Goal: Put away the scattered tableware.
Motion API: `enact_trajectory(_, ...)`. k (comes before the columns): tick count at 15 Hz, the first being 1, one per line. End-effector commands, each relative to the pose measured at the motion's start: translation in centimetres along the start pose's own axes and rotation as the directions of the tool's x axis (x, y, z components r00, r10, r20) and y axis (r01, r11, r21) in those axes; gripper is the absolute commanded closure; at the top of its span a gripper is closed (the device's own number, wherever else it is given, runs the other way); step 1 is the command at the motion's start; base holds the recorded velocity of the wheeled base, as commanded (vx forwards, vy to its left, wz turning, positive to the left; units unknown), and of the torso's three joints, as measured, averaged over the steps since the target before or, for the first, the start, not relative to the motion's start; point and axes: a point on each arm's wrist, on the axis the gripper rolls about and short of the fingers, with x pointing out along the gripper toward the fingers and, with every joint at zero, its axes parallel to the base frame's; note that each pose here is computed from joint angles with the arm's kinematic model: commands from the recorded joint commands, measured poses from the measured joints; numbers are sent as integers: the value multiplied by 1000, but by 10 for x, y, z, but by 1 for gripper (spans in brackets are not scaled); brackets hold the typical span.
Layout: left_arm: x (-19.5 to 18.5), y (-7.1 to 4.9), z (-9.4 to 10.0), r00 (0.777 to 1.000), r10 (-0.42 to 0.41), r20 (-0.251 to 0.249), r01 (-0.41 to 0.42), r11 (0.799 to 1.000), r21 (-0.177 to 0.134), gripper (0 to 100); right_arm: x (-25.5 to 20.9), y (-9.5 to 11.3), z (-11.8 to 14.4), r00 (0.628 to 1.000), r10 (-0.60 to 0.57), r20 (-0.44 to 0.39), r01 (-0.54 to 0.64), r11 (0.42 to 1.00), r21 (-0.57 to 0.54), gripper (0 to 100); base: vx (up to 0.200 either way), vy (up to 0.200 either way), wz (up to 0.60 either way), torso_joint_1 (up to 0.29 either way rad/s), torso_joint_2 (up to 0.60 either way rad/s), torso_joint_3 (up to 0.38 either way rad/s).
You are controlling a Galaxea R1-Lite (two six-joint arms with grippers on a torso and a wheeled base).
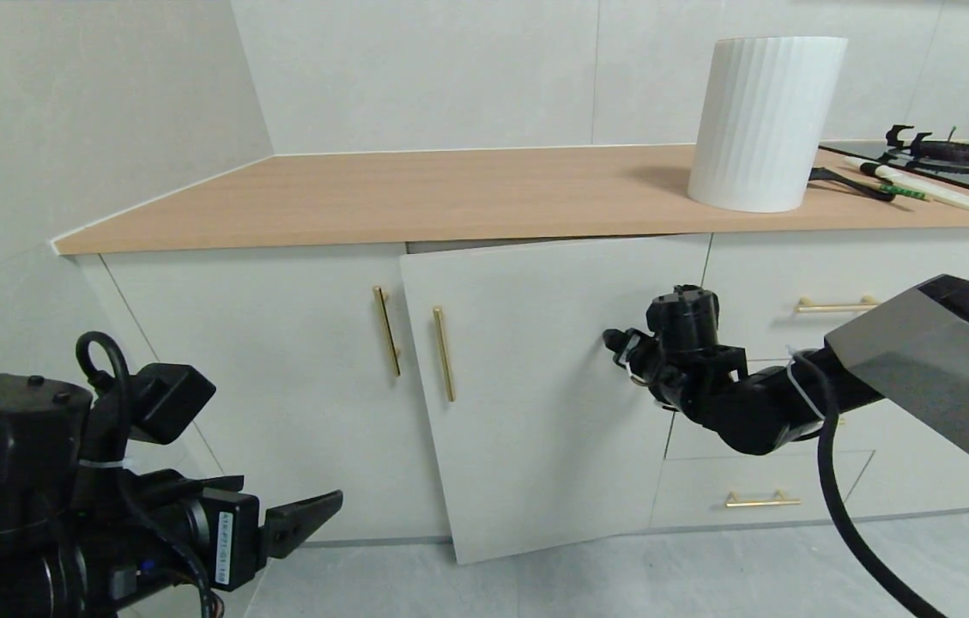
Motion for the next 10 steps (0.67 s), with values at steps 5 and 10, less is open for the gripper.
enact_trajectory(5,0,0,0,1000,0,3,0,1000,-1,0,19,-2,-10,996,-71,57,72,997,-2,0,0,0,0,0,0,0)
enact_trajectory(10,0,0,0,1000,0,3,0,1000,-1,0,19,-2,-9,996,-74,55,75,997,-5,0,0,0,0,0,0,0)
